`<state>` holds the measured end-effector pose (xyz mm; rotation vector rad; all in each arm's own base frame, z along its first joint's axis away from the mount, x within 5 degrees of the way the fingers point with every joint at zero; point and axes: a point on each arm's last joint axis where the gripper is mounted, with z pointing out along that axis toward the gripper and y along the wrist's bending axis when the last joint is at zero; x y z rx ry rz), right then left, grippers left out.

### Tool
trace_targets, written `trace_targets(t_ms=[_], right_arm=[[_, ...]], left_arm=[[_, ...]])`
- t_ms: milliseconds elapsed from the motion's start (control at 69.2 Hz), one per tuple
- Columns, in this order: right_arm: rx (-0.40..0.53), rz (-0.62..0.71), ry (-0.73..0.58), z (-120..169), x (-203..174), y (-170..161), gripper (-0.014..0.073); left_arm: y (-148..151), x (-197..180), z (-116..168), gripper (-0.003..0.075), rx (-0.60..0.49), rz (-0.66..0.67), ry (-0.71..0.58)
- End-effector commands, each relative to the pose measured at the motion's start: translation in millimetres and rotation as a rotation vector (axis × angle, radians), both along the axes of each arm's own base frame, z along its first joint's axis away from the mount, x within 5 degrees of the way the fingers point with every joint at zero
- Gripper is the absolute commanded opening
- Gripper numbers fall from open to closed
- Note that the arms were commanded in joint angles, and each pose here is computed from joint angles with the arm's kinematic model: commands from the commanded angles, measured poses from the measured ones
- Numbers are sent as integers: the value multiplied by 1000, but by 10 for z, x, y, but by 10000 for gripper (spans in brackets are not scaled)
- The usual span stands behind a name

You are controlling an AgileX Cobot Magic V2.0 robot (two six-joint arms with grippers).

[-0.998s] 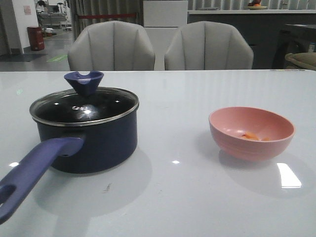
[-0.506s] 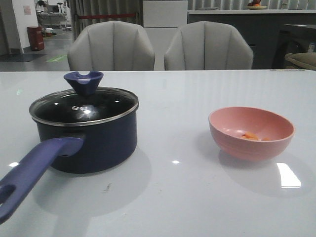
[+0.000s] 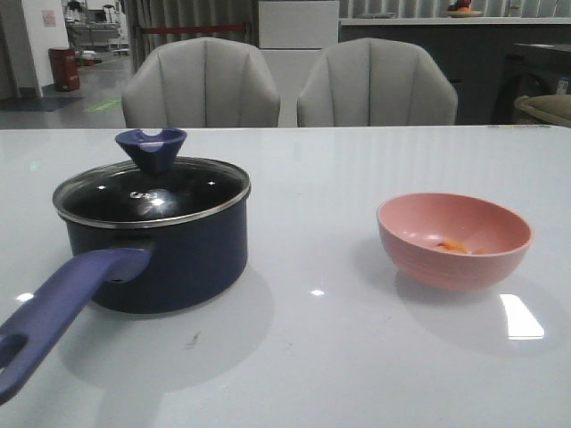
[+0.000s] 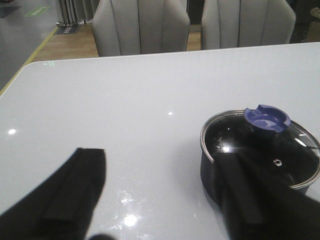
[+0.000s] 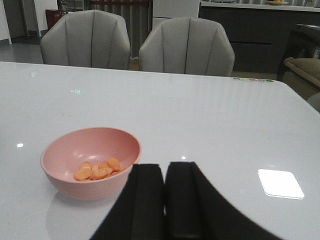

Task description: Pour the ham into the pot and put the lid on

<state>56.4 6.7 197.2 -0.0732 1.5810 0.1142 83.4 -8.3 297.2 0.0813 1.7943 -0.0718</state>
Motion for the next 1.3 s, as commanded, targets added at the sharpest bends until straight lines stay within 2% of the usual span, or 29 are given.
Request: trace_targets(t_ms=[0,145,260,333,549,766,882,1070,1171,1287], right_arm=[[-3,-1,-108,103,-21,-2,148],[-3,-1,-108,103,-21,-2,148],[-3,-1,-108,103,-21,-2,148],[-3,-1,-108,103,-21,-2,148],[-3,-1,-108,103,-21,-2,148],[-3,-1,-108,103,-21,-2,148],[-3,-1,-108,103,-21,-2,148],[-3,-1,-108,103,-21,-2,148],[-3,-1,-108,103,-21,-2,148],[-3,-1,-108,103,-21,-2,148]], left_arm=[[3,41,157,664,-17,7,-89],[0,53,152,638,-24,6,-82],[-12,66,184,607,-85,4,-98],[-18,73,255,603,-84,-2,-89],[-67,246,544,603,-69,-43,89],[-116,689,823,603,-54,-74,281],[-167,982,901,603,-92,-100,370],[-301,1448,890,603,-96,-149,468],[-454,1686,832,603,-110,-168,520],[-698,1895,740,603,-63,-182,574]])
